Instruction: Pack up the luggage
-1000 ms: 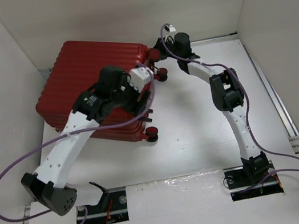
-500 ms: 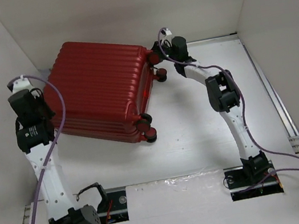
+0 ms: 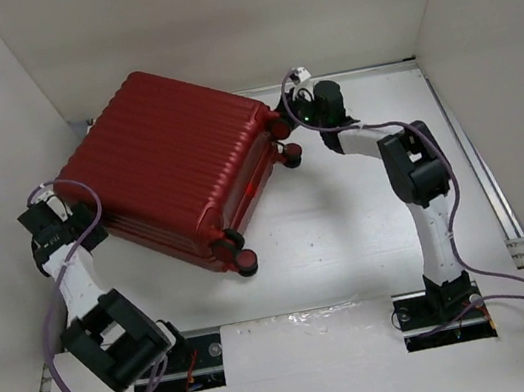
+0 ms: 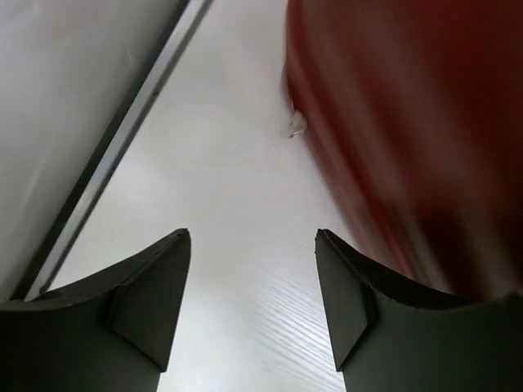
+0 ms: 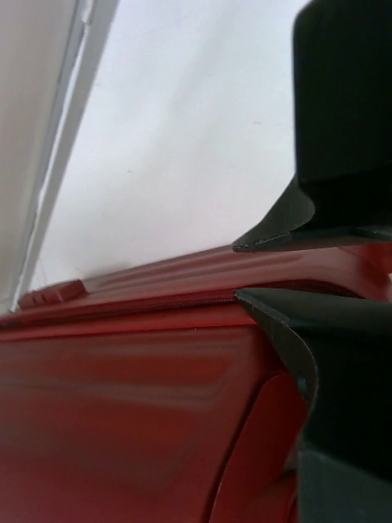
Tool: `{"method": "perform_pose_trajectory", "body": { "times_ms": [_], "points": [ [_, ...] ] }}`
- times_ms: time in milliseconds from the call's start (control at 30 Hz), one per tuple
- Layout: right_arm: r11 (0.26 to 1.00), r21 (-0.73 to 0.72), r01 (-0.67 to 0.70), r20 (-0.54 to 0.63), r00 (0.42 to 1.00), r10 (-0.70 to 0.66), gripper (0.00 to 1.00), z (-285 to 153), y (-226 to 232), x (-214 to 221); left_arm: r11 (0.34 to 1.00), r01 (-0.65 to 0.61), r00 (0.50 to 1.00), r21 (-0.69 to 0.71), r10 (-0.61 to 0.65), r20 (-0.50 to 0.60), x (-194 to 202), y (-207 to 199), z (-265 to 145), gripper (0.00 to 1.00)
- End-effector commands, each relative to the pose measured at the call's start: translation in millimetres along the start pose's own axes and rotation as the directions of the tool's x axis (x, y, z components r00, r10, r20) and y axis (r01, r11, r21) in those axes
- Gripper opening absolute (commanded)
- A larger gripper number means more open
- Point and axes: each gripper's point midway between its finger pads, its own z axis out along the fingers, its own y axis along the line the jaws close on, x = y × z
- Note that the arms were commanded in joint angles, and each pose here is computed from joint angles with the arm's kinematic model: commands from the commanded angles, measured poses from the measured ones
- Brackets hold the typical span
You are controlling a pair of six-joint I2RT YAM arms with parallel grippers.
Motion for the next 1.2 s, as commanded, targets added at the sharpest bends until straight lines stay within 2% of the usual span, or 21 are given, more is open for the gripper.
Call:
{"method": "perform_pose_trajectory", "body": {
  "times_ms": [0,100,200,300,400,500,600,633,733,767,800,833,867,900,933,967,1000,1033,1100,1133,1167],
  "points": [
    [0.94,-0.334,0.068,-0.085,0.991,-0.102,0.31,-8,127,27,0.962,-0.168,0.985,0.214,0.157,0.067,-6,-45,24,0.59],
    [0.943,-0.313,0.108,-0.092,0.985,-0.143,0.31,-36,143,39,0.908,-0.286,0.958,0.305,0.278,0.073,-2,-82,40,0.6],
    [0.951,-0.263,0.161,-0.083,0.979,-0.188,0.31,-70,158,45,0.815,-0.433,0.898,0.384,0.428,0.105,-2,-123,51,0.6],
    [0.955,-0.23,0.187,-0.083,0.974,-0.211,0.3,-101,187,55,0.758,-0.495,0.864,0.424,0.483,0.146,-12,-147,57,0.6],
    [0.968,-0.173,0.182,-0.078,0.977,-0.197,0.3,-123,207,64,0.735,-0.501,0.862,0.457,0.472,0.185,-32,-160,50,0.6],
    [0.985,-0.119,0.123,-0.076,0.988,-0.133,0.3,-143,219,66,0.749,-0.478,0.876,0.458,0.442,0.192,-45,-160,40,0.63],
    [0.996,-0.012,0.093,-0.085,0.992,-0.094,0.3,-164,217,68,0.778,-0.474,0.88,0.413,0.398,0.26,-72,-144,16,0.64],
    [0.997,0.021,0.077,-0.091,0.993,-0.075,0.31,-170,216,69,0.783,-0.508,0.854,0.36,0.402,0.331,-92,-141,-3,0.66],
    [0.987,0.159,0.019,-0.078,0.997,-0.007,0.35,-199,199,72,0.718,-0.651,0.723,0.246,0.488,0.489,-125,-140,-42,0.67],
    [0.983,0.181,0.001,-0.066,0.998,0.011,0.4,-206,196,72,0.677,-0.706,0.646,0.208,0.494,0.582,-143,-147,-71,0.69],
    [0.977,0.213,-0.014,-0.049,0.998,0.025,0.43,-213,192,71,0.606,-0.779,0.553,0.159,0.546,0.629,-149,-150,-84,0.7],
    [0.974,0.221,-0.047,-0.044,0.997,0.058,0.45,-226,196,74,0.544,-0.827,0.491,0.145,0.57,0.658,-152,-159,-94,0.7],
    [0.971,0.23,-0.059,-0.035,0.997,0.069,0.47,-232,196,73,0.441,-0.881,0.424,0.172,0.576,0.699,-149,-175,-116,0.7],
    [0.969,0.23,-0.085,-0.023,0.995,0.092,0.51,-243,199,75,0.23,-0.97,0.21,0.081,0.618,0.758,-141,-194,-130,0.73],
    [0.969,0.235,-0.081,-0.038,0.995,0.093,0.53,-244,201,79,0.171,-0.971,0.237,0.168,0.584,0.776,-121,-208,-143,0.75],
    [0.968,0.228,-0.103,-0.02,0.994,0.111,0.55,-252,203,79,-0.051,-0.999,-0.024,0.005,0.563,0.826,-116,-219,-159,0.78],
    [0.965,0.233,-0.116,-0.014,0.992,0.122,0.57,-256,205,81,-0.214,-0.976,-0.063,0.047,0.482,0.874,-72,-237,-177,0.83],
    [0.966,0.227,-0.122,-0.023,0.991,0.13,0.57,-259,209,86,-0.307,-0.952,-0.142,-0.009,0.413,0.9,-56,-246,-191,0.92],
    [0.961,0.23,-0.154,-0.021,0.986,0.163,0.59,-266,213,92,-0.456,-0.879,-0.275,-0.14,0.245,0.93,-17,-259,-212,1.0],
    [0.957,0.239,-0.165,-0.015,0.985,0.174,0.59,-268,213,95,-0.513,-0.839,-0.293,-0.178,0.151,0.944,7,-274,-229,1.0],
    [0.959,0.227,-0.168,-0.038,0.983,0.181,0.6,-269,217,105,-0.537,-0.818,-0.308,-0.204,0.111,0.945,19,-282,-235,1.0]
  ]
}}
